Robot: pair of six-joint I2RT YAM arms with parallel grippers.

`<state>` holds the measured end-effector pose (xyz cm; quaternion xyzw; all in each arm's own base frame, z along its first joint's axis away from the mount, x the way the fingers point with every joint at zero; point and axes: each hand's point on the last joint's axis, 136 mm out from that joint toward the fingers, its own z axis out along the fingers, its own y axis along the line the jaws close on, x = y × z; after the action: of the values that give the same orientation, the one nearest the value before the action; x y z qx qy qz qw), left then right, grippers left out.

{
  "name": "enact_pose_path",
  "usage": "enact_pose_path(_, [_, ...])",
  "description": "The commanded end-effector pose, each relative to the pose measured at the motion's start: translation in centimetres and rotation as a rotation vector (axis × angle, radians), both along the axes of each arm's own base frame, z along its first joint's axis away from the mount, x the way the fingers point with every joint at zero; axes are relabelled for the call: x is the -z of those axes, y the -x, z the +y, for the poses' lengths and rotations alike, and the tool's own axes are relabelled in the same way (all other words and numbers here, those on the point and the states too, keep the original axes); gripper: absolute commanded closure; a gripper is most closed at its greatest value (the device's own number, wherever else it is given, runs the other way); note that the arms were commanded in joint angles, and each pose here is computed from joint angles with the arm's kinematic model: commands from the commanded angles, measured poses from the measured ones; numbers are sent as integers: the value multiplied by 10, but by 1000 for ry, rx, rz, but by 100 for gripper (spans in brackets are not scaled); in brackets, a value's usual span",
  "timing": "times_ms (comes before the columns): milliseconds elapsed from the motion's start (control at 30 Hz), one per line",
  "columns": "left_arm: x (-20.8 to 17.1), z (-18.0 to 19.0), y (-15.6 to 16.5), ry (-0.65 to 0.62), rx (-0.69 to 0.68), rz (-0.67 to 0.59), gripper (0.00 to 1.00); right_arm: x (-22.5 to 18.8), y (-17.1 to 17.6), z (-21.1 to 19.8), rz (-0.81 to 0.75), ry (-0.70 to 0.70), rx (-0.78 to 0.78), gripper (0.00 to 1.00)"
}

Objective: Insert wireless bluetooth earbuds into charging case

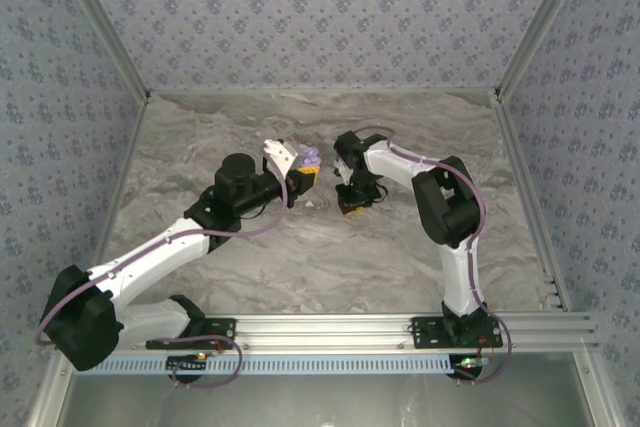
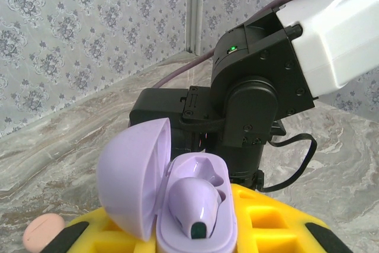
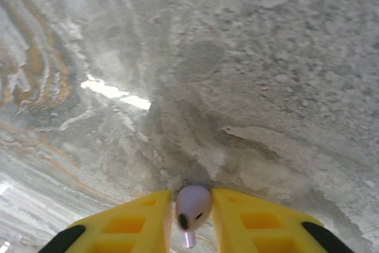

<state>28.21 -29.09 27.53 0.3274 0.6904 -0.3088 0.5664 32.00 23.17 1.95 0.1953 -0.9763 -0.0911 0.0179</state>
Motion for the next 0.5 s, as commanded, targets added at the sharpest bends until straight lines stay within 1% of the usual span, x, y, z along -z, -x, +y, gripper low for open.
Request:
enact_pose_path(0, [-7,5,0,4,-12,-31,93,5,-1,-8,14,21,-12,66])
enact_pose_path(100, [-7,4,0,0,-12,-28,93,-2,-5,-4,-17,-1,-14,59])
enact_pose_path(200, [-8,4,-1,0,-12,-32,93,-9,-11,-2,-56,-12,-13,57])
enact_pose_path(333, [-8,4,-1,-2,-11,-31,93,-14,-16,-2,-92,-11,-18,56])
enact_pose_path(467, [-9,3,-1,-1,-11,-31,93,-14,-16,1,-83,-7,-39,61])
